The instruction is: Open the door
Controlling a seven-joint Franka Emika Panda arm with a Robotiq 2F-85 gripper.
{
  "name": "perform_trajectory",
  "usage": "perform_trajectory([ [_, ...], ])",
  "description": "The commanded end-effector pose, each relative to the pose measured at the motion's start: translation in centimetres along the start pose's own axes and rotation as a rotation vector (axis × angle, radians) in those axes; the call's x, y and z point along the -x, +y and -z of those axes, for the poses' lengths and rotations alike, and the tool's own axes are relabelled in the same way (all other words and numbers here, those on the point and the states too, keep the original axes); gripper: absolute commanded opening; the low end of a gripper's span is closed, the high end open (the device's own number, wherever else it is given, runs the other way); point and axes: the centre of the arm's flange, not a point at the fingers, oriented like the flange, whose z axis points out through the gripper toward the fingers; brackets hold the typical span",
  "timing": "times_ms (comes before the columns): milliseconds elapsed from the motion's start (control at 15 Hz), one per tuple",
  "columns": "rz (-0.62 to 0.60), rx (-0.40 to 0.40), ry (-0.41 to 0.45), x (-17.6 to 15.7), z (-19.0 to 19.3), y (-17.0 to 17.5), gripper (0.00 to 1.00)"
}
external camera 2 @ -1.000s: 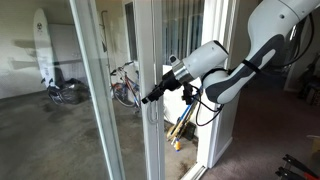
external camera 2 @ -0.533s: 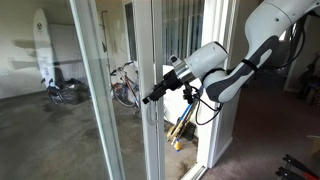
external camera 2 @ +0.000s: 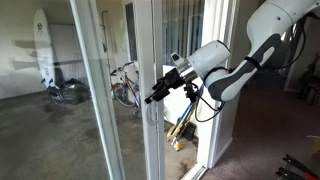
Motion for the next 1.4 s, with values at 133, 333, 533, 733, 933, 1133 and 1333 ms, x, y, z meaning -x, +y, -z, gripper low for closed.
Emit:
perform_trajectory([
  [133,0.217,-0.04,0.106,4.7,2.9,-5.5,1.0],
  [333,0.305,-0.028,0.148,3.4,4.1,-5.4,1.0],
  [533,0.279,-0.034,0.053,3.0,5.7,-4.5,1.0],
  [733,0.211,-0.066,-0.053,6.7,6.0,-4.3,1.0],
  [933,0.195,-0.052,-0.152,11.8,7.0,-3.7,1.0],
  [1133,0.168,-0.01,-0.198,14.8,9.1,-1.3,1.0],
  [1333,0.091,0.067,-0.233,16.1,10.1,3.3,1.0],
])
